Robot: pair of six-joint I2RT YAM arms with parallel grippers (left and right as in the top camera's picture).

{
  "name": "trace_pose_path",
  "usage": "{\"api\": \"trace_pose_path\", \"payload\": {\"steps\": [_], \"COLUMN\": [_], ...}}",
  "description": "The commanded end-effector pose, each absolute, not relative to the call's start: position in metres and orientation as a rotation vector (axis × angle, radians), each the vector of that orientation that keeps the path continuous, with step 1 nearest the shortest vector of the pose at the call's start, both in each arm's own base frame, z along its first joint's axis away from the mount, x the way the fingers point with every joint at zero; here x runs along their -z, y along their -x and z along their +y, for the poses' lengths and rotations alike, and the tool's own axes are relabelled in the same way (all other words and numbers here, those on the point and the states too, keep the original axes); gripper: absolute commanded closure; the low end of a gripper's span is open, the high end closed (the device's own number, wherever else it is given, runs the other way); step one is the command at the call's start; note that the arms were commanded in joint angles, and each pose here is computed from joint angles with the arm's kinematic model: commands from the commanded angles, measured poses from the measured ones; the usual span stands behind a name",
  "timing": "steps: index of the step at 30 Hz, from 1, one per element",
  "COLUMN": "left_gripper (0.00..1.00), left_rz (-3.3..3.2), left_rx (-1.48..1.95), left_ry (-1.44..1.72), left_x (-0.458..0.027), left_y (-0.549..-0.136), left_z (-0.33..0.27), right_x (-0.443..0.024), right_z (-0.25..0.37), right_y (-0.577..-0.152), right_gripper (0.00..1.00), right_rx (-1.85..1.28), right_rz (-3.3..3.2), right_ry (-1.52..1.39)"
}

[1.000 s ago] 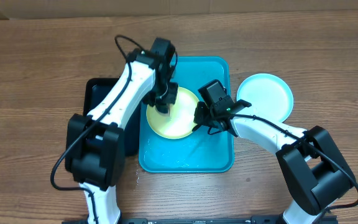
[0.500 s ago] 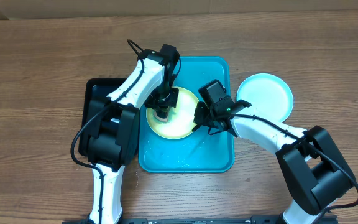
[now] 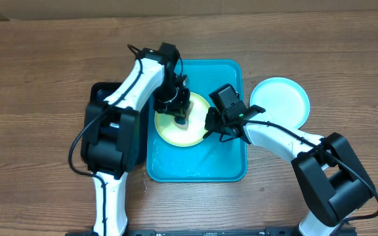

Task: Clean dirty plates on tray and stack at the side
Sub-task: 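Scrub the blue stain on the yellow plate with the left gripper's sponge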

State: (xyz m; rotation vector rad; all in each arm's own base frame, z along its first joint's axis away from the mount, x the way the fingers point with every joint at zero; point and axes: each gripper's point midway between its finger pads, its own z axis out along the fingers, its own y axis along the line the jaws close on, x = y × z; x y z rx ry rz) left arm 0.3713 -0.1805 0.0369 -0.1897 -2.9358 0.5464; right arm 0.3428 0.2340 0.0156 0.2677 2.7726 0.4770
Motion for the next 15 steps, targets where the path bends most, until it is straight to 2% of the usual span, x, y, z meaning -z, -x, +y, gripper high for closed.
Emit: {"api": "trace_pose_path", "payload": {"steps": [1,3,6,10,15], "left_gripper": [0.96,0.96,0.96,0.96,0.96], "left_rz": [-3.099,-3.191,-3.227,-3.226,-3.180], "left_rx": [-0.775,-0.666,-0.542,-0.375,-0.335], "left_ry": [0.275,0.285,0.279,0.210,0.192], "left_x": [-0.123,-0.140,-0.139,-0.122,-0.089], "left_y": [-0.393,-0.395,-0.394,-0.393,-0.391], "left_z": [-0.185,-0.171,-0.161,-0.146,-0.144], "right_x": [-0.010,-0.010,-0.010,-0.010,-0.010], "right_z": [0.234,0.234,0.235,0.235,0.235], "right_y": [-0.340,-0.340,-0.339,-0.339,-0.339], "right_gripper": [0.96,0.96,0.96,0.96,0.96], "right_rx": [-0.462,-0.463,-0.472,-0.471,-0.471], "right_rz": [2.781,2.782,2.785,2.785,2.785], "right_ry": [-0.258,-0.259,-0.256,-0.257,-0.256]}}
